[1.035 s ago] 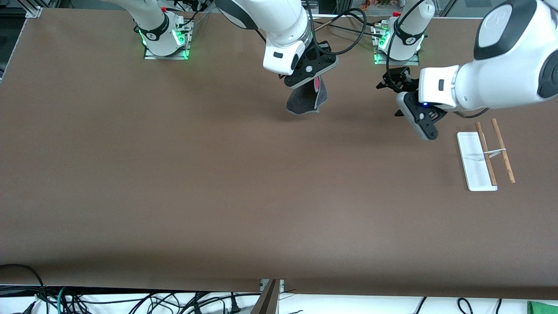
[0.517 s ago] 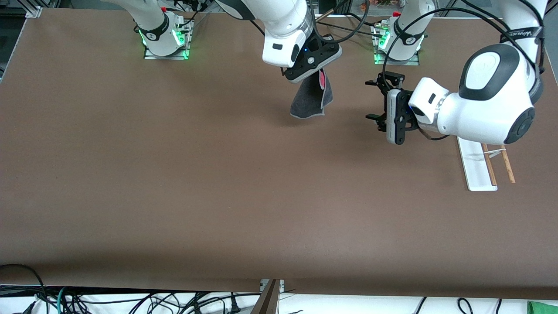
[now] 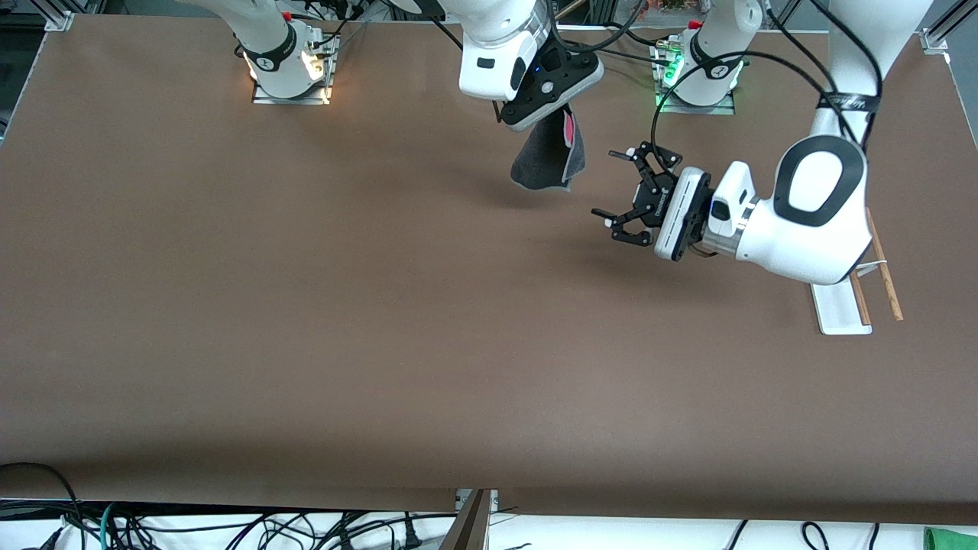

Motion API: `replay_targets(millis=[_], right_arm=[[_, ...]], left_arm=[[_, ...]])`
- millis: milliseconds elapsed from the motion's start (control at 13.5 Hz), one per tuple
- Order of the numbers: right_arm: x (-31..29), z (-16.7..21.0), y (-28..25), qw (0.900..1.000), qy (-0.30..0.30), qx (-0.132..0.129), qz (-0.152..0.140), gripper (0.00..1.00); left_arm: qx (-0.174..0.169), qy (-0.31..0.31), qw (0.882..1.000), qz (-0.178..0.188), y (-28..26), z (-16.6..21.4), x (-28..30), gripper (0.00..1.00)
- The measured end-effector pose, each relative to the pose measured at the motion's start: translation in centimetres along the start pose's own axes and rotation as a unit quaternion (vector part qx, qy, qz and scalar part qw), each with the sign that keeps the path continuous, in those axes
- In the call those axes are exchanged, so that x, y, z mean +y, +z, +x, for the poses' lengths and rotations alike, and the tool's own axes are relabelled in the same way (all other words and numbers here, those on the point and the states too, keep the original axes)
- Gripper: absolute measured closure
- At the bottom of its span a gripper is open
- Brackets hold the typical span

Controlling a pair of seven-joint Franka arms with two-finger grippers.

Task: Pass towel and hang on rack
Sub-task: 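Reach the left gripper to the hanging towel and grasp it, then open the right gripper to release the towel to the left gripper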

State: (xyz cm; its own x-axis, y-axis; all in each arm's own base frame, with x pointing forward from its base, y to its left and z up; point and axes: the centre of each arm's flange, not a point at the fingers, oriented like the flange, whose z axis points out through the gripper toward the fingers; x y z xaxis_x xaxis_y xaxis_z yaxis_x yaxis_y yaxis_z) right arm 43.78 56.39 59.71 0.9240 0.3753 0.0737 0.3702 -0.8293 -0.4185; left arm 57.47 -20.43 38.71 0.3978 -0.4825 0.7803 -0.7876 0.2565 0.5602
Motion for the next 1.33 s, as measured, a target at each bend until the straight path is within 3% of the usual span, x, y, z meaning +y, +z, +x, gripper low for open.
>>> replay_targets(millis=[148,296,591,813,1183,1257,1330], right_arm=[[0.0,0.0,0.0,1.0,0.0,0.0,0.0,0.98],[0.0,0.0,0.0,1.0,0.0,0.0,0.0,0.98],[0.0,0.0,0.0,1.0,0.0,0.0,0.0,0.98],[0.0,0.0,0.0,1.0,0.0,0.0,0.0,0.98],[0.1,0.0,0.0,1.0,0.001,0.0,0.0,0.98],[0.1,0.1,0.0,1.0,0.001,0.0,0.0,0.98],[0.2,0.1,0.0,1.0,0.001,0.0,-0.001,0.98]], left_arm=[[0.063,0.024,0.998,-0.017,1.2,-1.6,-1.6,0.0],[0.144,0.041,0.987,-0.06,4.0,-3.8,-2.8,0.0],[0.225,0.036,0.964,-0.135,8.3,-6.7,-3.5,0.04],[0.251,0.031,0.954,-0.164,9.5,-8.1,-3.4,0.35],[0.263,0.026,0.946,-0.19,11.8,-9.0,-3.4,0.9],[0.264,0.026,0.945,-0.189,11.7,-9.0,-3.4,0.98],[0.266,0.026,0.945,-0.189,11.6,-9.0,-3.4,0.98]])
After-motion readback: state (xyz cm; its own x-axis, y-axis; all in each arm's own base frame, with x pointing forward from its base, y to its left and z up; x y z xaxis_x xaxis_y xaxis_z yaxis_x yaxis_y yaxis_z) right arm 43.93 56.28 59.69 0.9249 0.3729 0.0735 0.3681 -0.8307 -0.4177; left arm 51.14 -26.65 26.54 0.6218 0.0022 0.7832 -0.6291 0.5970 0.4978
